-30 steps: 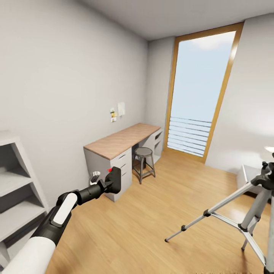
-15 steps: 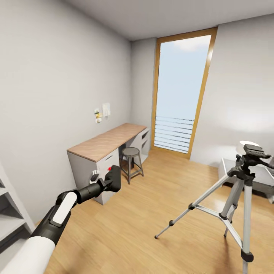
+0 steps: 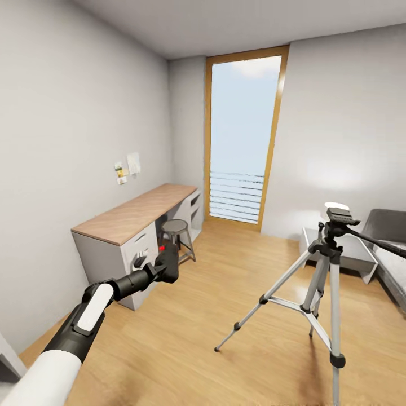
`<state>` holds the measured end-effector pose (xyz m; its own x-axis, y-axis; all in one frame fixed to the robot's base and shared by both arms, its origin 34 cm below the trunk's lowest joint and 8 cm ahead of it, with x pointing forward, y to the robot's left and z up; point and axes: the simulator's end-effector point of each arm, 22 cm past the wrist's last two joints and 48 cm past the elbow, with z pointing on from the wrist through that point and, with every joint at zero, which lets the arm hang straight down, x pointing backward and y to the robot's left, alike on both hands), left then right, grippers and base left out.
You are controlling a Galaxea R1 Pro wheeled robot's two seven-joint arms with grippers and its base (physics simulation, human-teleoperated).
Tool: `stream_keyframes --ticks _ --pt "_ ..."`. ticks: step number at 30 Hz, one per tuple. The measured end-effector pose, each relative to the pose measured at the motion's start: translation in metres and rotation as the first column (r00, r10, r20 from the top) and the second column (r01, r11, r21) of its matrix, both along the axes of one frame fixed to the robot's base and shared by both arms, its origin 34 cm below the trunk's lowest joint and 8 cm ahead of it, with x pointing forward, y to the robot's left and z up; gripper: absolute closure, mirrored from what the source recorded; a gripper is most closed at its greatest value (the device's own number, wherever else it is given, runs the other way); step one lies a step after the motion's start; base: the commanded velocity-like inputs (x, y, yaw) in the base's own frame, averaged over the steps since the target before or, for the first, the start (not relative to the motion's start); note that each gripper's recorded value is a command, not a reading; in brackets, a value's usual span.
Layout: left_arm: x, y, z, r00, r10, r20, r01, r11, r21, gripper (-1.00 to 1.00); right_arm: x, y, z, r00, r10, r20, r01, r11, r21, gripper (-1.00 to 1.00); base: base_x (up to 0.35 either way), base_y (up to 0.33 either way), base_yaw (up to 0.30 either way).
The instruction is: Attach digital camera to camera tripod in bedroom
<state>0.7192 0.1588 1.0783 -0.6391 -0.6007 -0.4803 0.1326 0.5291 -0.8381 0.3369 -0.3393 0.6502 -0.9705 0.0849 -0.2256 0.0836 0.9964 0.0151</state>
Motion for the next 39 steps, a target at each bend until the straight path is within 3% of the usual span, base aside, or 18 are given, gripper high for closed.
stream_keyframes --ticks 23,39 --pt "0.0003 0.0006 0.0002 1.0 0.003 0.0 -0.003 1.0 0.007 1.0 -0.0003 0.0009 -0.0001 1.0 0.0 -0.002 0.0 1.0 0.002 -1.0 0.008 0.0 -0.254" --pt "0.0003 0.0021 -0.0027 1.0 0.007 -0.006 -0.007 1.0 0.002 1.0 -0.0009 0.0006 -0.0001 1.0 0.0 -0.003 0.0 1.0 0.001 -1.0 0.227 0.0 -0.254"
